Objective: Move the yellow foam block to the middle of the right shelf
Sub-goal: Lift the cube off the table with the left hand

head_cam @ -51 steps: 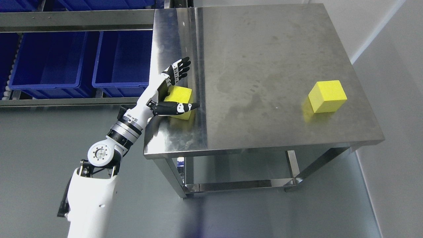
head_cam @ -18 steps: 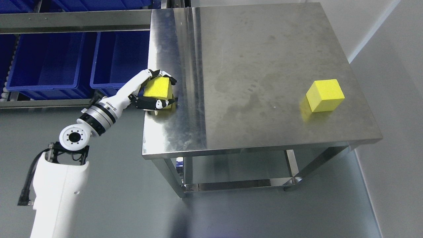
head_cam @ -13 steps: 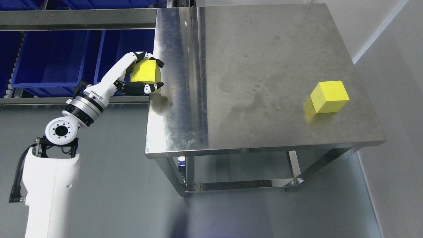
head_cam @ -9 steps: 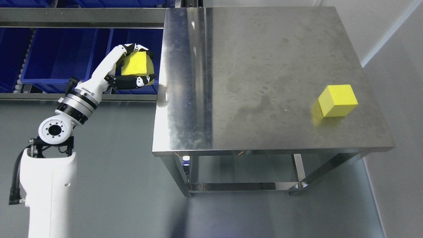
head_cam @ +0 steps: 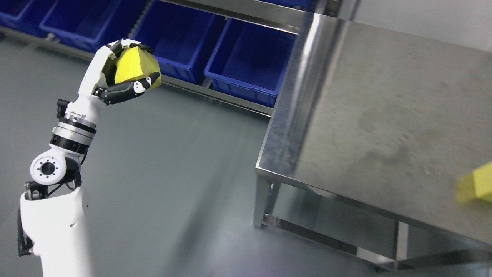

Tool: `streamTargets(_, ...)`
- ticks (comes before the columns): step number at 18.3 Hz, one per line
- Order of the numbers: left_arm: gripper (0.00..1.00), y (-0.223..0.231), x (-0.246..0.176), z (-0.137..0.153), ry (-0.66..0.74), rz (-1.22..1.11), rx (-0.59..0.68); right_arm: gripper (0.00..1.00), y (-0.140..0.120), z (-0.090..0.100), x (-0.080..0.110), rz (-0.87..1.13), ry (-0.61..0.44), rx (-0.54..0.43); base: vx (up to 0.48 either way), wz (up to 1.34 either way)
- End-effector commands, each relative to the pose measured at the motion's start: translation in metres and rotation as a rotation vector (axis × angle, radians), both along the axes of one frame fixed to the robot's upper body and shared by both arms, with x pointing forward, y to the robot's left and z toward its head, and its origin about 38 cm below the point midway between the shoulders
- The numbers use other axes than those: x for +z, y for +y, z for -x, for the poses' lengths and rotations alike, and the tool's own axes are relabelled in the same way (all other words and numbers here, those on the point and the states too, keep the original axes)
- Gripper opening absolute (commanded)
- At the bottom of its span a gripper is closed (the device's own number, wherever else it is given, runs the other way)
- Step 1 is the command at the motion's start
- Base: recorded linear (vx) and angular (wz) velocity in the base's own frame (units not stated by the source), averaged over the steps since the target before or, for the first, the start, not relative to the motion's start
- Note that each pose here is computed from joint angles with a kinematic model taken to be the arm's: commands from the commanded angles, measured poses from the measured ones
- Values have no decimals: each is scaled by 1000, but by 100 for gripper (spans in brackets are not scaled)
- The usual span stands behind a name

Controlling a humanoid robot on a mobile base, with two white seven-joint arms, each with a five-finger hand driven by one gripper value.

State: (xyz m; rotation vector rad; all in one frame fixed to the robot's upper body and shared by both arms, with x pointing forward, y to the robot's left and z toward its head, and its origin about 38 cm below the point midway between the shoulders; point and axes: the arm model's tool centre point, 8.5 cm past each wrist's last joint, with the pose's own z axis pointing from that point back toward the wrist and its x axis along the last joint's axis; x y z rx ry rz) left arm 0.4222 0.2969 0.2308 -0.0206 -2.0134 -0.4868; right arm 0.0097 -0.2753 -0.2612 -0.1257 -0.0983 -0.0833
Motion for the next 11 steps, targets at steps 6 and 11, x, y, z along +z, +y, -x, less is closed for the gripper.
streamTargets(6, 2, 50, -49, 21, -50, 158, 129, 100, -12, -5, 1, 18, -15, 5, 38, 1070)
streamTargets(11, 1, 51, -67, 22, -105, 162, 134, 100, -12, -5, 1, 18, -15, 5, 66, 928)
